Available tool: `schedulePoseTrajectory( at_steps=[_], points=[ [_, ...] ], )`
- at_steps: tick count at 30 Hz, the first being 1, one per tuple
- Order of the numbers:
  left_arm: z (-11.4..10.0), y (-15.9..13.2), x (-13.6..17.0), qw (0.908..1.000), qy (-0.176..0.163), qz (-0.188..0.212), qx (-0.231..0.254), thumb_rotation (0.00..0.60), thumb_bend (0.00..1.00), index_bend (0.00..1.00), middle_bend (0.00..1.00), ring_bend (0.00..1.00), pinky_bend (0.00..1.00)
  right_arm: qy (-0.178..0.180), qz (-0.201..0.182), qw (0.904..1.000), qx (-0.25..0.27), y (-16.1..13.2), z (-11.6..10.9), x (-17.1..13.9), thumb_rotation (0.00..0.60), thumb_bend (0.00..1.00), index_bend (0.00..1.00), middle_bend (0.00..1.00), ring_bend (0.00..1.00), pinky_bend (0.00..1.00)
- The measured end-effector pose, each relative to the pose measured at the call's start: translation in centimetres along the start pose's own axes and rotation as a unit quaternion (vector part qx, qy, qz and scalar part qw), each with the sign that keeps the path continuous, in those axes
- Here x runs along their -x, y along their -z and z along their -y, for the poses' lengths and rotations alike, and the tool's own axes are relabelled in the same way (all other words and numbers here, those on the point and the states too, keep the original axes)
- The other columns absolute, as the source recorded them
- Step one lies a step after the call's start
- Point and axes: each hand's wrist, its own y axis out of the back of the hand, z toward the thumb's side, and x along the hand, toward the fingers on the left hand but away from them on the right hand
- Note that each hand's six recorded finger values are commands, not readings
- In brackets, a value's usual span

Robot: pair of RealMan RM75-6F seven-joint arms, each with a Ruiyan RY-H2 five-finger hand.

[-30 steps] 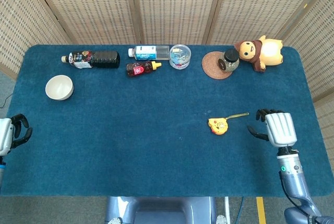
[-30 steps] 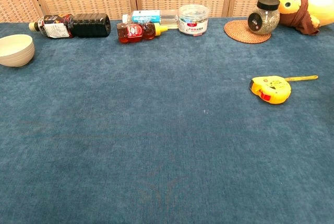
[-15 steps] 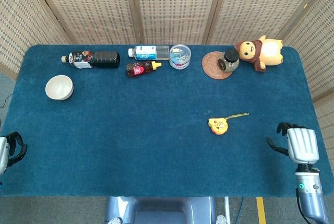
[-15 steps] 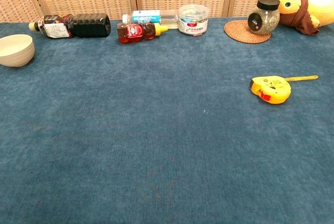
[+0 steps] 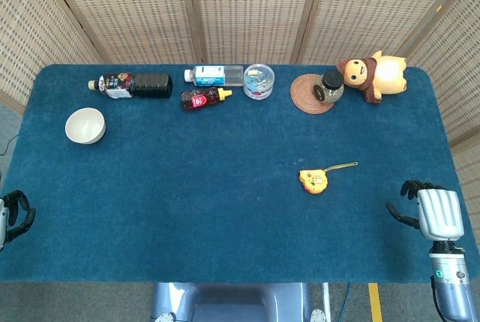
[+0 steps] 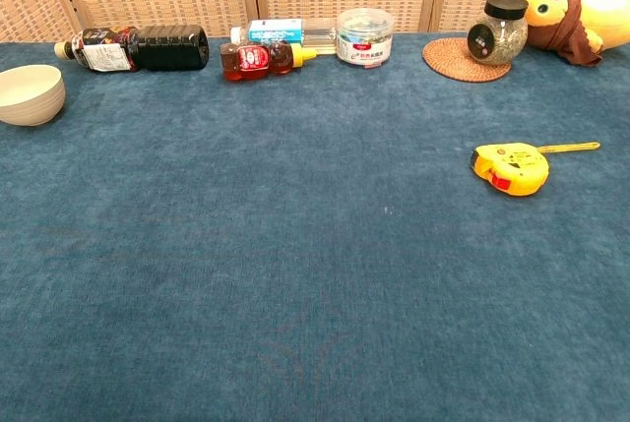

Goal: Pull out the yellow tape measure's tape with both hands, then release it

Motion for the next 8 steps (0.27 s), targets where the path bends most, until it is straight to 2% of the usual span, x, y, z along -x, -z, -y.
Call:
schedulePoseTrajectory(
  at_steps=[8],
  points=[
    [0.10,0.01,-0.16,1.0000,0.003,-0.002,-0.003,0.600,0.33,0.61,0.83,0.72,0.78,-0.004,-0.005,1.0000,0.000,-0.39,0.44,0.59,0.400,0.29,0.54,0.59,0.61,0.66]
  ],
)
